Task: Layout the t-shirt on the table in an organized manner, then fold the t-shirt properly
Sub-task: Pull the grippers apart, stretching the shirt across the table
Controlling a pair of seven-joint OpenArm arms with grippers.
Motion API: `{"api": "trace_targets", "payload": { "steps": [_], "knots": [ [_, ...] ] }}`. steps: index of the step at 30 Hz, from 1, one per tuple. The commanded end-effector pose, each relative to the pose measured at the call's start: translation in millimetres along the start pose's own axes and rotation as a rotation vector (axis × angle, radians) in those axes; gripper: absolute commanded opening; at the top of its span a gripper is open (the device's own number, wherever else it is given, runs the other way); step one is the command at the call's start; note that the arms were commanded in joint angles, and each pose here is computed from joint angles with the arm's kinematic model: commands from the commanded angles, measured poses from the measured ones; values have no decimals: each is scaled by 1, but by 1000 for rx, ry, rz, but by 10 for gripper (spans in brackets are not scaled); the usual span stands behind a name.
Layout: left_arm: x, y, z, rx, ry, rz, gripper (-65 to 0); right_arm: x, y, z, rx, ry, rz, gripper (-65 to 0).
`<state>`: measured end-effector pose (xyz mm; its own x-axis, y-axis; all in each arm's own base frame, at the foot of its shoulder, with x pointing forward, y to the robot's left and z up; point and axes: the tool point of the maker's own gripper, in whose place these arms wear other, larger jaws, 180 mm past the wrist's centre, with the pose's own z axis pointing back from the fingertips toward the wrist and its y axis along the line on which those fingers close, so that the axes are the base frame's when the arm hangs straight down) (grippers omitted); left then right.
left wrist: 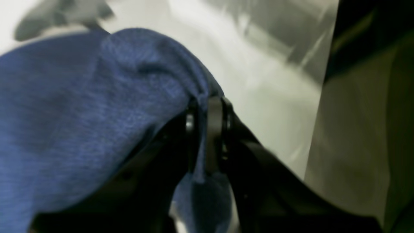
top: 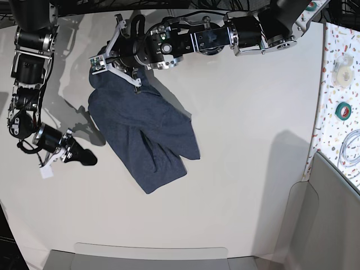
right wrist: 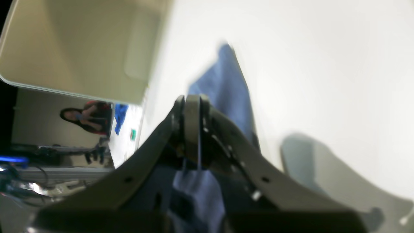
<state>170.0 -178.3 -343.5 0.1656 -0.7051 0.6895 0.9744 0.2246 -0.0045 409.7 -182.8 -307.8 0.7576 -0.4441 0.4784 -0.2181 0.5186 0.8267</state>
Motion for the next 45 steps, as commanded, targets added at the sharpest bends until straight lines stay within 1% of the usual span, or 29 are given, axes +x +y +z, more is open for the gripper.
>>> {"api": "trace_targets", "payload": {
  "steps": [1,3,7,9,10,13,16,19,21,22,25,28,31,35,37,40,42,45],
  "knots": [
    [9,1,-1,3,-24,-19,-650,14,29,-9,74,-22,60,-639],
    [0,1,-10,0,-10,-21,-650,-4,46,-26,116,54,93,-543],
    [-10,9,-21,16,-7,-1,-650,-32,77,-56,197,149,131,-329],
    [-11,11,-22,21,-6,3,-650,-38,94,-70,233,180,162,-258],
    [-13,12,-23,23,-2,6,-650,-42,101,-77,250,193,168,-244],
    [-23,18,-28,34,28,17,-650,-50,116,-88,283,238,195,-241],
    [-34,24,-33,47,60,30,-650,-58,116,-87,291,281,224,-241],
    [-33,25,-34,50,51,33,-650,-72,107,-82,285,324,272,-241],
    [-32,27,-34,54,35,33,-650,-78,98,-76,264,357,292,-241],
    [-38,31,-34,62,43,38,-650,-82,94,-74,251,378,296,-241],
    [-40,34,-35,68,37,40,-650,-96,77,-63,212,422,283,-241],
    [-42,36,-36,72,39,41,-650,-110,67,-55,201,459,260,-242],
    [-45,42,-37,102,49,17,-650,-123,62,-47,185,507,284,-242],
    [-47,48,-37,164,58,-67,-650,-133,63,-37,181,525,317,-242],
    [-54,42,-39,176,65,-76,-650,-132,61,-33,173,524,321,-242],
    [-59,44,-40,208,76,-106,-650,-131,60,-33,170,522,316,-242],
    [-59,46,-39,221,78,-120,-650,-124,57,-29,159,501,317,-242],
    [-62,41,-40,212,85,-113,-650,-104,51,-19,131,445,317,-242]
  ]
}}
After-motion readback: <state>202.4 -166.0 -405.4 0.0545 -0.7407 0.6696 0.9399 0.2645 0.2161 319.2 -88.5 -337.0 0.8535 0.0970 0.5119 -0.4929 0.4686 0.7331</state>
